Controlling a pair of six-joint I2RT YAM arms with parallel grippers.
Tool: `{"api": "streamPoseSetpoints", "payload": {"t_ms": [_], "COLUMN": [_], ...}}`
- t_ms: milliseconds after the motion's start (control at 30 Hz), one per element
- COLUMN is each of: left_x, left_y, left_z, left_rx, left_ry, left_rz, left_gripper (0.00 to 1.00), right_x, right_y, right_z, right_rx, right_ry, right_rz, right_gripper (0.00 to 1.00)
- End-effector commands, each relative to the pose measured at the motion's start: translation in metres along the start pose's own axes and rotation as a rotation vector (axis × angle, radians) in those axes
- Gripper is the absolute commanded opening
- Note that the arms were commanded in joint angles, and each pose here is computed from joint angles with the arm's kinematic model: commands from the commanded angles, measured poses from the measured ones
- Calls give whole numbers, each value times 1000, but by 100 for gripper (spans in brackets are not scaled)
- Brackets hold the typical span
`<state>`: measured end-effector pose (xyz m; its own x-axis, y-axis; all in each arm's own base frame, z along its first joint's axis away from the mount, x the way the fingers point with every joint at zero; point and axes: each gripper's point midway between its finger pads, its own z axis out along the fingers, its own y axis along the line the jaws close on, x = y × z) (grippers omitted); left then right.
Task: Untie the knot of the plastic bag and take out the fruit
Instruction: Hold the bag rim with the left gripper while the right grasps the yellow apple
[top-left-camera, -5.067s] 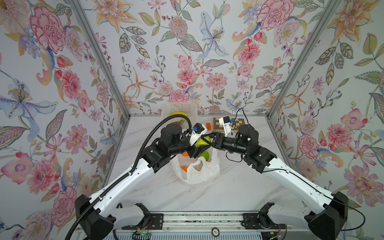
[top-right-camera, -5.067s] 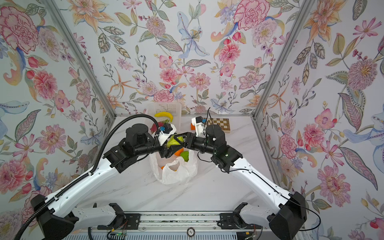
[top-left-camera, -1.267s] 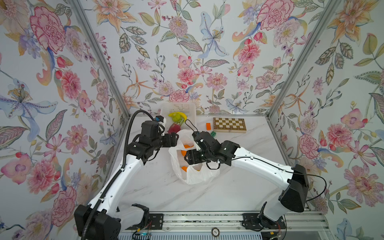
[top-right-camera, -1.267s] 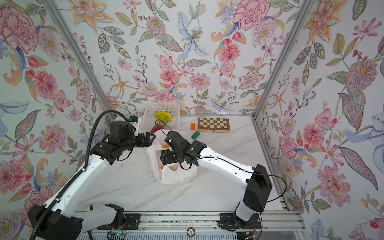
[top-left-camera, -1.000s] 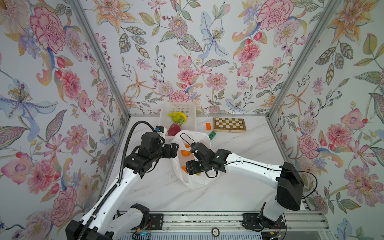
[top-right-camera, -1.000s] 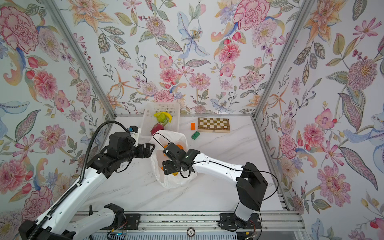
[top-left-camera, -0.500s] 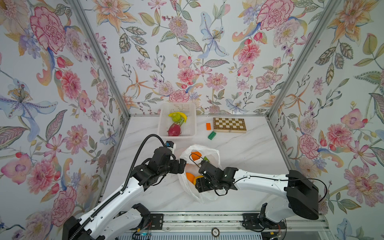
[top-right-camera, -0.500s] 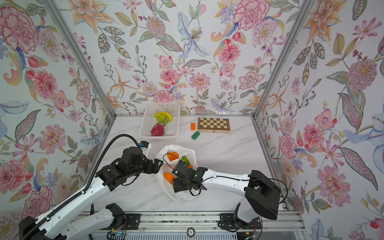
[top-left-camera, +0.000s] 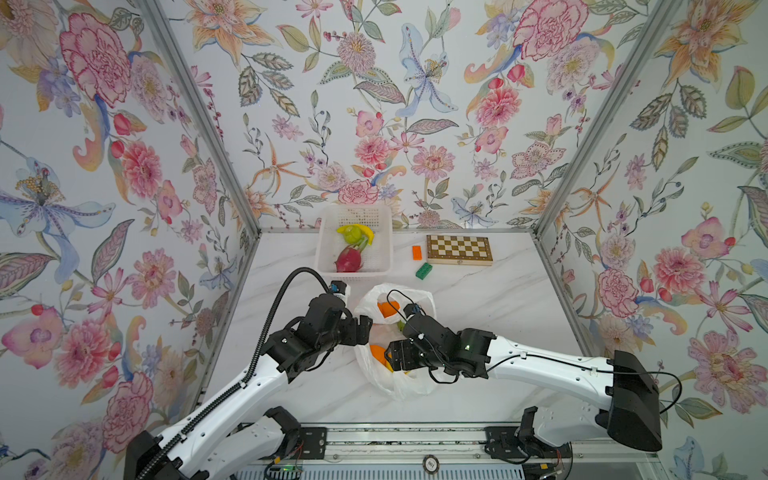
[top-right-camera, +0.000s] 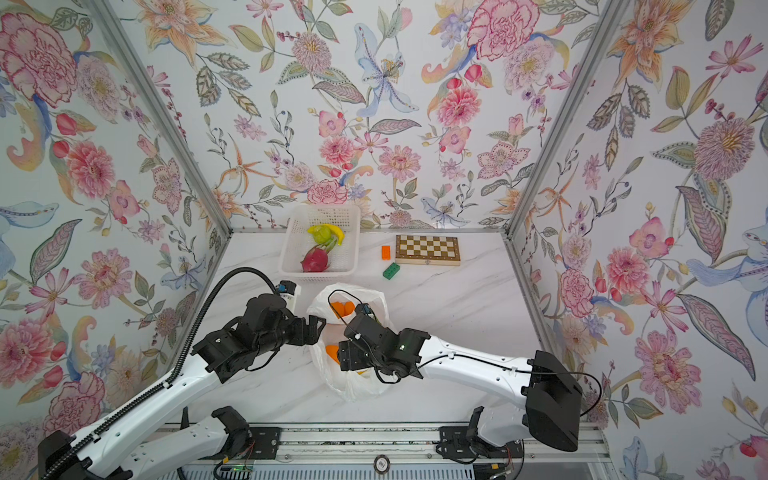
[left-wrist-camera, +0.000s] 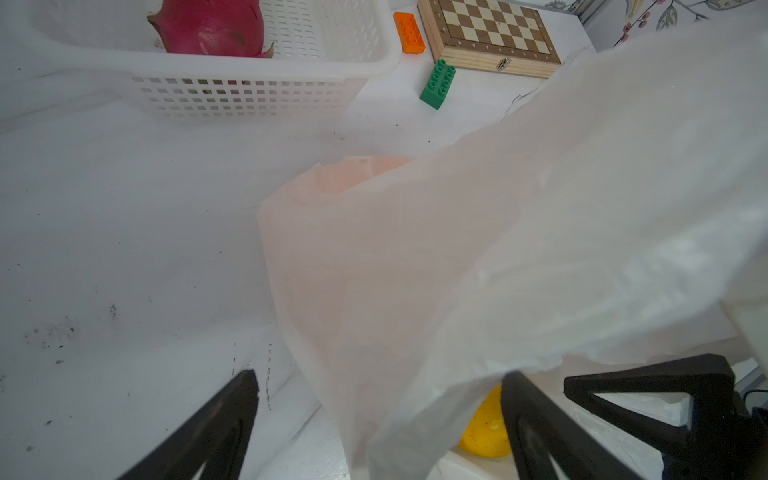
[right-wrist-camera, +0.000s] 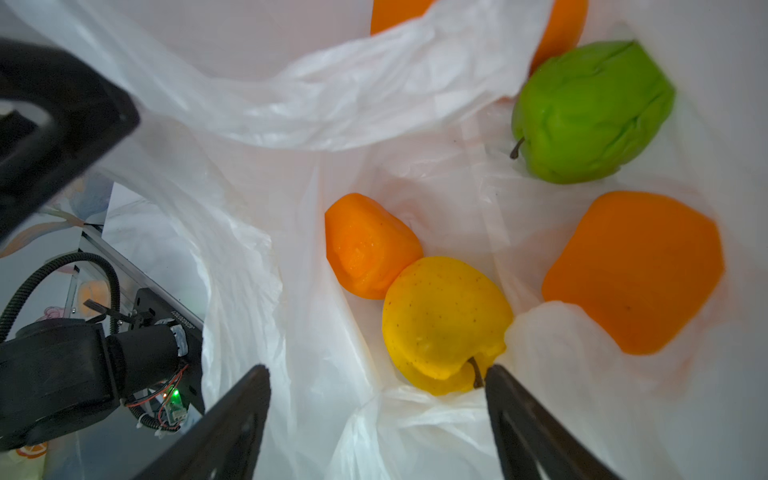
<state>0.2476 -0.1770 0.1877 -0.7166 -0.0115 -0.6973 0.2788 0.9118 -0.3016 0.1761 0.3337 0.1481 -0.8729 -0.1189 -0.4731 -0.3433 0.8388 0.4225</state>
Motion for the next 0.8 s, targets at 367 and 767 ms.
{"api": "streamPoseSetpoints", "payload": {"t_ms": [367, 767], "left_x": [10, 10], "left_y": [8, 9], "left_z": [4, 7], "left_rx": [-28, -34], "left_ry": [4, -4], "left_rz": [-25, -15], "left_gripper": [90, 90], "right_x": [9, 43], "right_y": [-40, -54], "right_z": [40, 70], "right_rx": [174, 207], "right_ry": [129, 248], "right_rz": [60, 60], "right_gripper": [64, 73]}}
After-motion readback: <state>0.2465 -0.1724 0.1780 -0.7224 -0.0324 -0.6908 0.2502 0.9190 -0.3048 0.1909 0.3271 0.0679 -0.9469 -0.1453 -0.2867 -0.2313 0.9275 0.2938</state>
